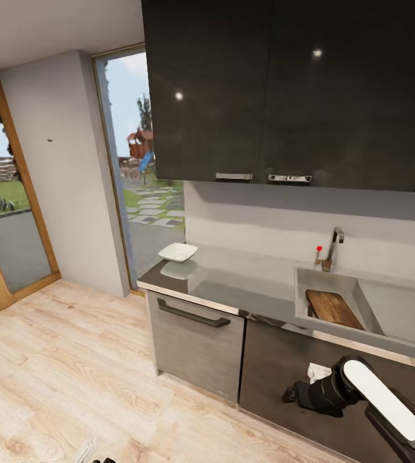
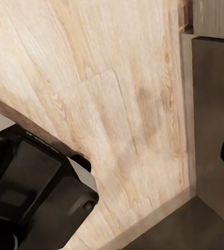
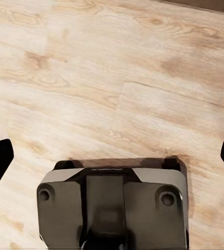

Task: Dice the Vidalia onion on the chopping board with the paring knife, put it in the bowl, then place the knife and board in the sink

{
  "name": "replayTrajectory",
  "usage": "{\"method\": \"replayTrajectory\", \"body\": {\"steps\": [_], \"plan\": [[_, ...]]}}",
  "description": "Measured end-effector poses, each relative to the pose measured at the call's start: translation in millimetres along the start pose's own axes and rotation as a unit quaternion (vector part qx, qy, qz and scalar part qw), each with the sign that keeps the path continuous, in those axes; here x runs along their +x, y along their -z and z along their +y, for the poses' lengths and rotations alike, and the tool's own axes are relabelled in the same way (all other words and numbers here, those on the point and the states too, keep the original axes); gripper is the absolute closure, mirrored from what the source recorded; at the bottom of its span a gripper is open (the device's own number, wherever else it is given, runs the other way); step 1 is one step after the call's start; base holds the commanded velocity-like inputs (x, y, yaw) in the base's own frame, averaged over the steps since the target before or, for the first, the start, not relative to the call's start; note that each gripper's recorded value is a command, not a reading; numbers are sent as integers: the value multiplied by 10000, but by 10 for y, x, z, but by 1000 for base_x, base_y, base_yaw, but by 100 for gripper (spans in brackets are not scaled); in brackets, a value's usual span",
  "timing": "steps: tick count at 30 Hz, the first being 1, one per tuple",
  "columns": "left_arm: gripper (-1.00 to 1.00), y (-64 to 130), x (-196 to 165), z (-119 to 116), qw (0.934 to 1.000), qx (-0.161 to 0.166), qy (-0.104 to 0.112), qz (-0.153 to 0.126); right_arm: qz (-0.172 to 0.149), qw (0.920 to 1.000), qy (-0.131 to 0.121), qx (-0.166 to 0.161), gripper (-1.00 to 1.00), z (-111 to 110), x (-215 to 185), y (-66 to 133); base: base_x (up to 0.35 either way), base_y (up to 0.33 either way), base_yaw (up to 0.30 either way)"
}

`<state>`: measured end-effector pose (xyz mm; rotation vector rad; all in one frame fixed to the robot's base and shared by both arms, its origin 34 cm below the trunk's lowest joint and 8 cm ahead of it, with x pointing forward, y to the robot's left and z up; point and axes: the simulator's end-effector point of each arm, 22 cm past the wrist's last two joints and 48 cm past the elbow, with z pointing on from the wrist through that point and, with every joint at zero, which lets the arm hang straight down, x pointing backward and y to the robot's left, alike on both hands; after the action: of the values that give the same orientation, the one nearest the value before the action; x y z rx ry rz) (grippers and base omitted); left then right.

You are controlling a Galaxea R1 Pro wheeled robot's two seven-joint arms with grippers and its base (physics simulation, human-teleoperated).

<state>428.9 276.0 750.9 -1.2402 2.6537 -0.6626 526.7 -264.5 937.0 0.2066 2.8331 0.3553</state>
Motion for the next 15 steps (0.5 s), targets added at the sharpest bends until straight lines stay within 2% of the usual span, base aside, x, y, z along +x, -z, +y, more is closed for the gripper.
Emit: {"method": "replayTrajectory", "body": {"steps": [2,4,6,7,8,9,10,11,12,15], "plan": [[-100,-37,-38,152,9997,-162,136,-139,380,9989,-232,135,-100,-132,263,-233,0,0,0],[-100,-56,-17,357,9990,-357,237,-150,779,9954,-436,357,-100,-291,556,-469,0,0,-9],[-100,-72,93,784,9965,-756,355,-60,1293,9862,-441,936,-100,-590,999,-752,0,0,-101],[-100,-34,189,1353,9901,-1381,270,11,1775,9705,-337,1593,-100,-929,1460,-961,0,0,-54],[-100,-14,444,1827,9810,-1889,365,264,2113,9476,-592,2321,-100,-1455,1968,-1107,0,0,-4],[-100,-132,1002,2049,9714,-2214,560,648,2192,9193,-627,3207,-100,-2059,2465,-1092,0,0,-3],[-100,-84,1762,2455,9499,-2701,916,1276,2718,8823,-855,3746,-100,-2515,3017,-871,0,0,0],[-100,-99,1934,2499,9460,-2800,964,1321,2667,8728,-1055,3949,-100,-2577,3323,-880,0,0,0],[-100,-121,1954,2500,9462,-2825,968,1244,2578,8758,-1120,3924,-100,-2372,3559,-1016,0,0,0],[-100,-138,1921,2514,9472,-2851,972,1101,2453,8887,-1141,3702,-100,-1876,3771,-1270,0,0,0]]}}
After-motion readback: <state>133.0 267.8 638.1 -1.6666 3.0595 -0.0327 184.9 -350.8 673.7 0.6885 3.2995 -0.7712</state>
